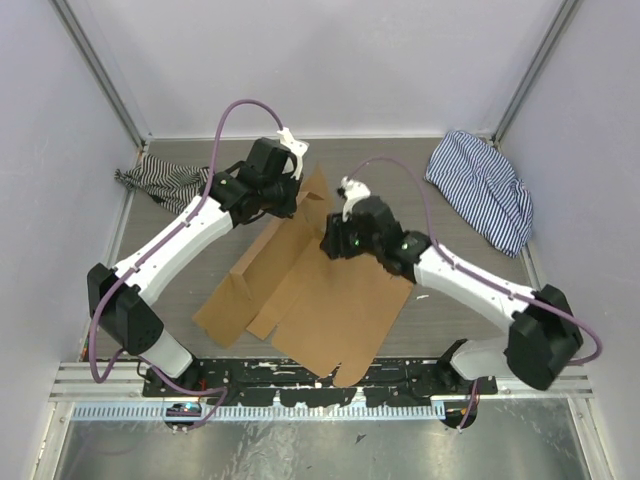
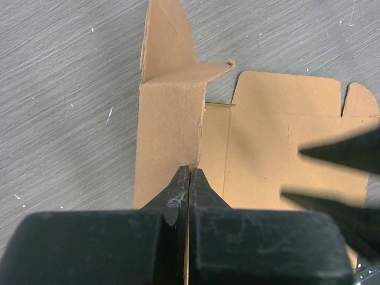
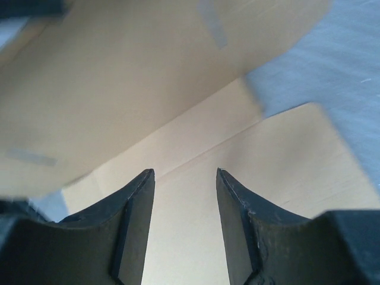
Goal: Fold the paper box
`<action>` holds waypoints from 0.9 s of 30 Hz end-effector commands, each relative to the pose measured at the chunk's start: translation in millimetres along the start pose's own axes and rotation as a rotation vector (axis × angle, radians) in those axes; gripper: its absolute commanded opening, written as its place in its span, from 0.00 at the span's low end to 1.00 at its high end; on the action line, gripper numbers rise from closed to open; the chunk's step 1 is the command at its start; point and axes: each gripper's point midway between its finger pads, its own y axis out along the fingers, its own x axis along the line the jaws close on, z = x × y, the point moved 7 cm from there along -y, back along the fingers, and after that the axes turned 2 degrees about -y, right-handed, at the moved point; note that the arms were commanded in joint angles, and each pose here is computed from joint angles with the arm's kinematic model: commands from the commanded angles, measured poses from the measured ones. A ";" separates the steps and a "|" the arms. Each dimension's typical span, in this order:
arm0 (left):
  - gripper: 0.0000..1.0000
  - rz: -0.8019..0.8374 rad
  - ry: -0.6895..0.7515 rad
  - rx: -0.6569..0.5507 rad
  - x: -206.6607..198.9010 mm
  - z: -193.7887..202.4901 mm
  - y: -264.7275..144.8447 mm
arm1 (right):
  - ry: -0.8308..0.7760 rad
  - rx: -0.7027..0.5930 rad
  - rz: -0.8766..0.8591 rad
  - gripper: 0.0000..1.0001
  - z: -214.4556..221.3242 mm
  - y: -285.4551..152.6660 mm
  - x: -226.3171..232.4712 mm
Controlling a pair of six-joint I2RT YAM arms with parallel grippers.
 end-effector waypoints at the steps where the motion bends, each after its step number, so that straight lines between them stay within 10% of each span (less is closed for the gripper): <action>1: 0.00 0.002 -0.009 0.006 -0.9 -2.9 -13.1 | -0.142 -0.025 -0.057 0.51 38.4 -22.3 38.8; 27: 0.00 -0.008 -0.017 0.060 0.8 7.1 -13.8 | -0.406 -0.054 -0.341 0.55 144.3 -3.6 187.4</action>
